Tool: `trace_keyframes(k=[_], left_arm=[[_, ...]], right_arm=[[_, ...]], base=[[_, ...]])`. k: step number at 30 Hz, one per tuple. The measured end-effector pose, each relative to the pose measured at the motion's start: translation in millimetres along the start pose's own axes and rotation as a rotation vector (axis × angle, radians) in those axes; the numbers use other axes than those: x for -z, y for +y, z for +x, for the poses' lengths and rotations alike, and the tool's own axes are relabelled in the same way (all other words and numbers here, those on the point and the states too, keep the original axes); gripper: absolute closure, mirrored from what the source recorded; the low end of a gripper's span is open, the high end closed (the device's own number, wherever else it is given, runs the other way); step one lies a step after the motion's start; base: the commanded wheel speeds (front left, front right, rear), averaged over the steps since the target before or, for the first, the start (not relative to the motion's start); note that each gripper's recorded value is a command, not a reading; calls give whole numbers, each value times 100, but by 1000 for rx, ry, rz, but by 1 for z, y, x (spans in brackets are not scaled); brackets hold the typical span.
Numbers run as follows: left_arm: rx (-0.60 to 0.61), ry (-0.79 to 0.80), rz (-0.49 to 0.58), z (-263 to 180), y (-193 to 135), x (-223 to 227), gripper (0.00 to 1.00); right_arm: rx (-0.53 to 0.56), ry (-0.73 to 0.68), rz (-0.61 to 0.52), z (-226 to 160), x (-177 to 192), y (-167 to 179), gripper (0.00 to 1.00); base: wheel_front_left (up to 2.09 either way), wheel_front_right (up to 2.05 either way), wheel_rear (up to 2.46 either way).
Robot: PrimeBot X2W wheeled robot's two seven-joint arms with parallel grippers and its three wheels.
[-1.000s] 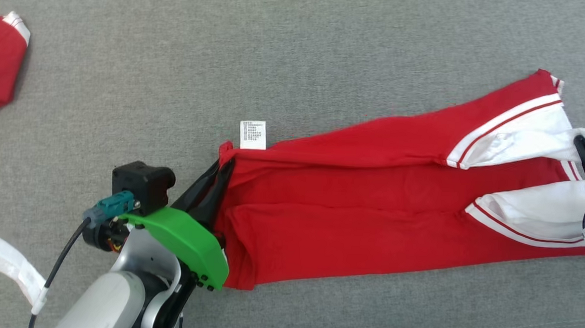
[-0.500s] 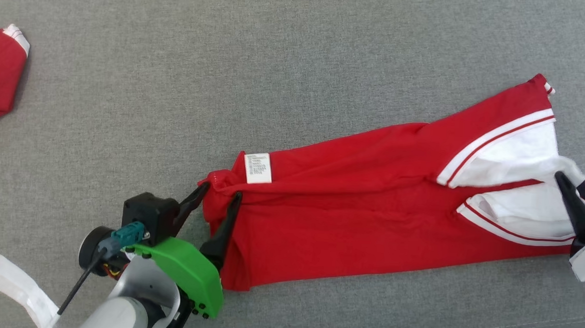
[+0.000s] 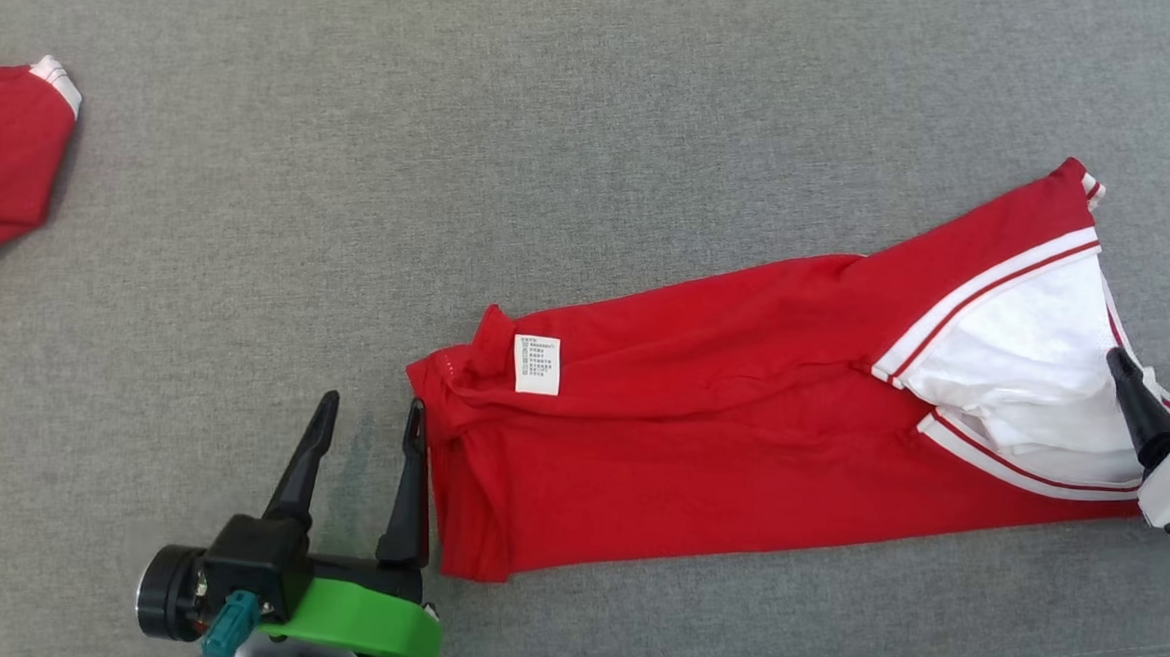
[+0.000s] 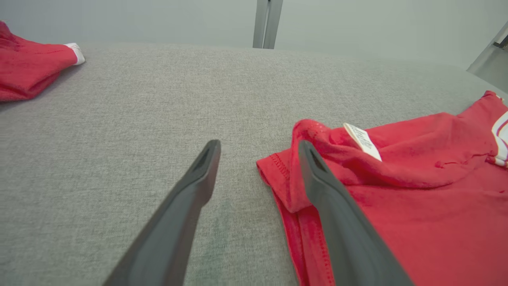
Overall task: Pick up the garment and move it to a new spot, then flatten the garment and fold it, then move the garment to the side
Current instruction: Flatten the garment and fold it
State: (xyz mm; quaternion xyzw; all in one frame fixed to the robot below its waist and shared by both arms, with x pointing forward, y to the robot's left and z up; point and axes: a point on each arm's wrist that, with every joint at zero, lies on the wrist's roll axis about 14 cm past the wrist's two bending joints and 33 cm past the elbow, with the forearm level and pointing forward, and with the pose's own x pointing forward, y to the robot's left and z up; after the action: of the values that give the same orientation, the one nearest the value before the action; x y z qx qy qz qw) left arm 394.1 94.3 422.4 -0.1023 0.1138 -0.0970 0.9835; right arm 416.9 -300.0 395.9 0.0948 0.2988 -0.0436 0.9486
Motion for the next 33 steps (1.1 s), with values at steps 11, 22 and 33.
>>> trace_keyframes(k=[11, 22, 33], left_arm=[[-103, -61, -30, -7, 18, -8, 0], [-154, -115, -5, -23, 37, -21, 0], [-165, -162, -58, -43, 36, -34, 0]], right_arm=[[-42, 219, -57, 25, 40, 17, 100], [18, 23, 43, 8, -15, -24, 100], [83, -192, -60, -50, -106, -66, 100]], base=[[0, 0, 0], [0, 0, 0], [0, 0, 0]])
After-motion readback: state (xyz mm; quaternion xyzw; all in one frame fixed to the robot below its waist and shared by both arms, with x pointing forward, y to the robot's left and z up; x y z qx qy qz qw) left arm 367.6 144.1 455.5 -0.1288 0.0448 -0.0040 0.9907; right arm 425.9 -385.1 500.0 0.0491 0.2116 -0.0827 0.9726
